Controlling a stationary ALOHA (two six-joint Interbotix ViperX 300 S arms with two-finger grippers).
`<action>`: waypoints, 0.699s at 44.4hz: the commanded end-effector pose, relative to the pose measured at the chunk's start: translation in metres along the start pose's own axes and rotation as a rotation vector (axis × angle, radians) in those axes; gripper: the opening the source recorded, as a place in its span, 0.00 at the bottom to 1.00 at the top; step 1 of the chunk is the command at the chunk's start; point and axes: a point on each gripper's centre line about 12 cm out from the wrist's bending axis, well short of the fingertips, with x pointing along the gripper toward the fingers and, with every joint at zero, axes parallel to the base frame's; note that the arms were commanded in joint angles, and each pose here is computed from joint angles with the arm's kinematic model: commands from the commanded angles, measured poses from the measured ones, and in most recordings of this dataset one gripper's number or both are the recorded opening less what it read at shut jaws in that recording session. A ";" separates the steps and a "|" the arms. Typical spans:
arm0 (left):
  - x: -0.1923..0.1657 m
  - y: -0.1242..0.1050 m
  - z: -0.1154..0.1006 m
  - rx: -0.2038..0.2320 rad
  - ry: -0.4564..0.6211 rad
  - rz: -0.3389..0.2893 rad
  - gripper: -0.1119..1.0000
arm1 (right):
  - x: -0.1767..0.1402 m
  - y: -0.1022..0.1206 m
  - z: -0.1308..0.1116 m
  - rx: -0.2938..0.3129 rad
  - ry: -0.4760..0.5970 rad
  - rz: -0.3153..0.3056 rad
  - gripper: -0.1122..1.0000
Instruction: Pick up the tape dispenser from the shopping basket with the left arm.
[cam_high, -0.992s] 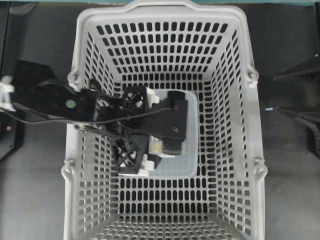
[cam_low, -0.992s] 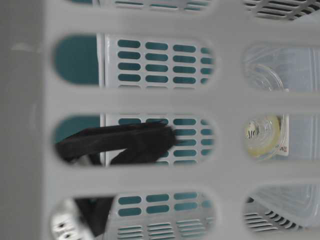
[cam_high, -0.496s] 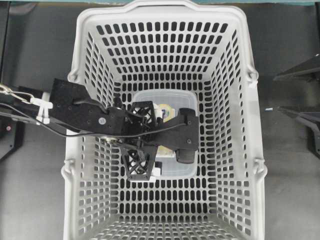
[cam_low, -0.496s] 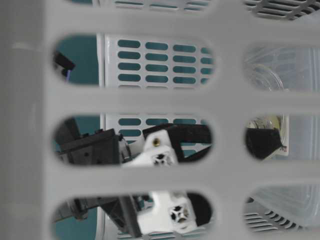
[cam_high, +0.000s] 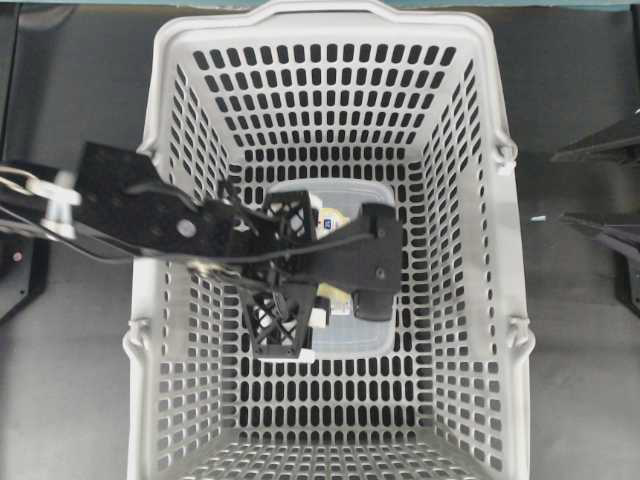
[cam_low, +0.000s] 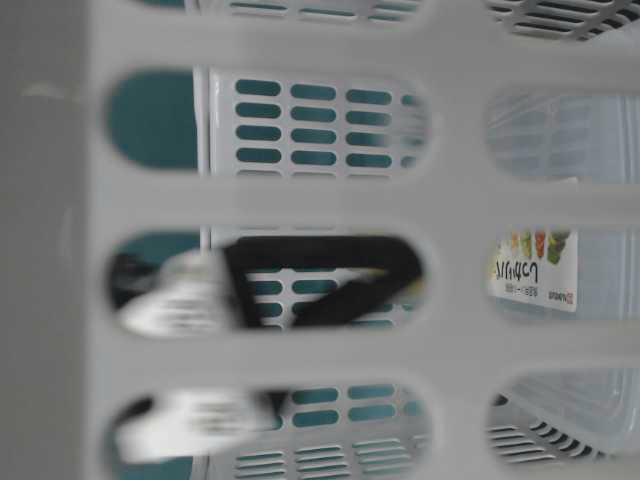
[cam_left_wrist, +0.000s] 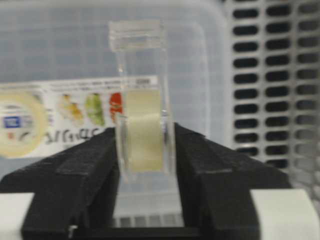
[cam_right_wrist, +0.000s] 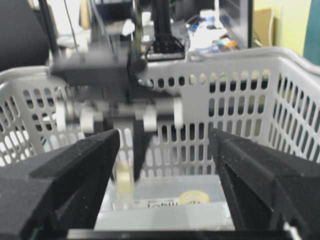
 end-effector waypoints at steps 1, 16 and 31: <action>-0.051 0.001 0.021 -0.004 -0.058 0.000 0.36 | 0.000 0.000 0.002 0.005 0.000 0.000 0.73; -0.122 0.003 0.049 -0.015 -0.082 0.004 0.36 | -0.001 0.000 0.003 0.005 -0.006 -0.001 0.73; -0.116 0.003 0.046 -0.016 -0.051 0.008 0.36 | -0.001 0.000 0.003 0.005 -0.011 -0.001 0.73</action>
